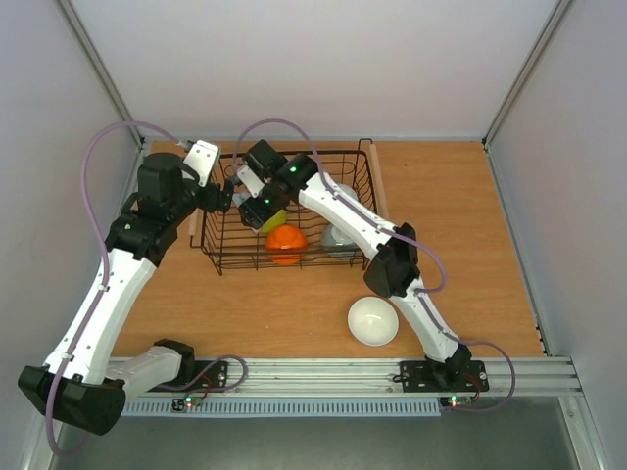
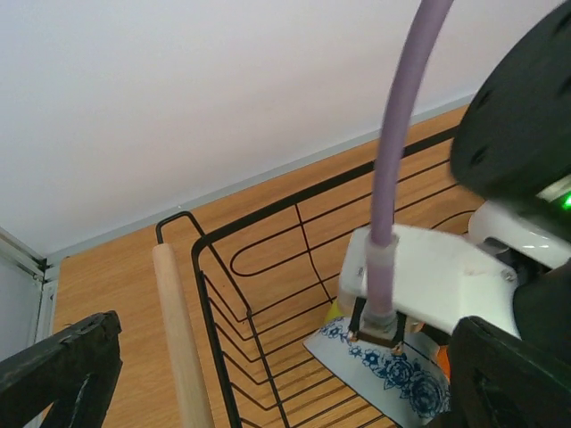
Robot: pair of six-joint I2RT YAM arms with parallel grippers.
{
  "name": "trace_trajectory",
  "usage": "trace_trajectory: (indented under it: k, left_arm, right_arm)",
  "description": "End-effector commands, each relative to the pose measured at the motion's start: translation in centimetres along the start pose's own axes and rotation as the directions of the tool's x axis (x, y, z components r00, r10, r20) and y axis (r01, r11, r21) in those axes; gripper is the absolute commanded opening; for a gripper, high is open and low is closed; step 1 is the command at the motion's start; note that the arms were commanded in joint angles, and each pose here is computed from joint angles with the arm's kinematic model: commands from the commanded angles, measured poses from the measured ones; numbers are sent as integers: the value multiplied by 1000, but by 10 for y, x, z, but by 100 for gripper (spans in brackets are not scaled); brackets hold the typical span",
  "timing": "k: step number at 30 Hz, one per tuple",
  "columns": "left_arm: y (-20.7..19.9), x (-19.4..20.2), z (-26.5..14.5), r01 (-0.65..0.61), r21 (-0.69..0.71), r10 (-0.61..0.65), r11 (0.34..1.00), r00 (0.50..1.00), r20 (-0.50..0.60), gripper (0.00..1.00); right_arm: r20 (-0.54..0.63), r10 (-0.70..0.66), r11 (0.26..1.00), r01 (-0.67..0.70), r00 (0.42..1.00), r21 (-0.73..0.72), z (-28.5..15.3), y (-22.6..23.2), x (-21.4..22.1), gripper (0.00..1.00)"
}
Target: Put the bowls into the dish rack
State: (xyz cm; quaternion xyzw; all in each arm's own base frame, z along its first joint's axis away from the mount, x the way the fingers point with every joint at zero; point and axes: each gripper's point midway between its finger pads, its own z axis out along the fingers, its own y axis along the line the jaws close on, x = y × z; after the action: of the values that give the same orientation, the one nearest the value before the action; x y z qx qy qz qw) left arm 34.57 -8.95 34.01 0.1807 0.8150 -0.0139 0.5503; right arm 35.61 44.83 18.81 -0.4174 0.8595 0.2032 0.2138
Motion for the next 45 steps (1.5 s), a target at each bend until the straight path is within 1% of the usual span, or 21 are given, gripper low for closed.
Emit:
trace_trajectory:
  k: [1, 7, 10, 15, 20, 26, 29, 33, 36, 37, 38, 40, 41, 42, 45]
  left_arm:
    - [7, -9, 0, -4, -35, 6, 999, 999, 46, 99]
    - [7, -7, 1, -5, -34, 6, 999, 999, 41, 99]
    - [7, -7, 1, -5, -32, 6, 999, 999, 43, 99]
    - [5, -6, 2, -3, -26, 4, 1000, 999, 40, 99]
    - [6, -6, 2, -7, -31, 8, 999, 999, 42, 99]
    - [8, -6, -1, -7, -40, 9, 999, 999, 45, 100]
    - [8, -6, 0, -7, -39, 9, 999, 999, 46, 99]
    - [11, -7, -1, -7, -60, 10, 998, 999, 50, 99]
    - [18, -8, -3, -5, -96, 10, 995, 999, 53, 99]
    - [19, -8, -4, -6, -102, 11, 995, 999, 51, 99]
    - [19, -8, -3, -6, -104, 11, 995, 999, 51, 99]
    - [19, -8, -2, -6, -102, 11, 995, 999, 52, 99]
    - [19, -8, -2, -4, -101, 9, 995, 999, 51, 99]
    - [18, -7, -1, -6, -100, 11, 995, 999, 50, 99]
    - [18, -6, 0, -7, -97, 11, 995, 999, 47, 99]
  right_arm:
    - [-51, -61, 992, 66, 997, 106, 19, -13, 7, 1]
    - [-84, -83, 979, 97, 993, 180, 45, -28, 13, 1]
    - [-92, -102, 964, 121, 991, 238, 52, -35, 13, 1]
    - [-112, -208, 911, 235, 972, 339, 67, -33, 10, 1]
    - [-134, -344, 836, 368, 929, 406, 83, -21, 2, 1]
    - [-159, -441, 740, 458, 883, 493, 105, -26, -5, 1]
    - [-182, -483, 708, 504, 857, 495, 117, -26, -3, 4]
    - [-205, -560, 646, 578, 802, 498, 135, -27, -1, 5]
    - [-218, -575, 641, 599, 789, 479, 146, -26, 5, 6]
    - [-223, -575, 643, 603, 787, 473, 148, -26, 8, 8]
    - [-229, -575, 643, 607, 785, 466, 150, -26, 10, 12]
    - [-237, -574, 649, 612, 784, 453, 153, -25, 15, 28]
    - [-241, -572, 651, 613, 784, 448, 154, -25, 17, 38]
    - [-244, -571, 652, 613, 784, 446, 155, -25, 19, 45]
    - [-245, -570, 654, 614, 784, 443, 156, -25, 21, 61]
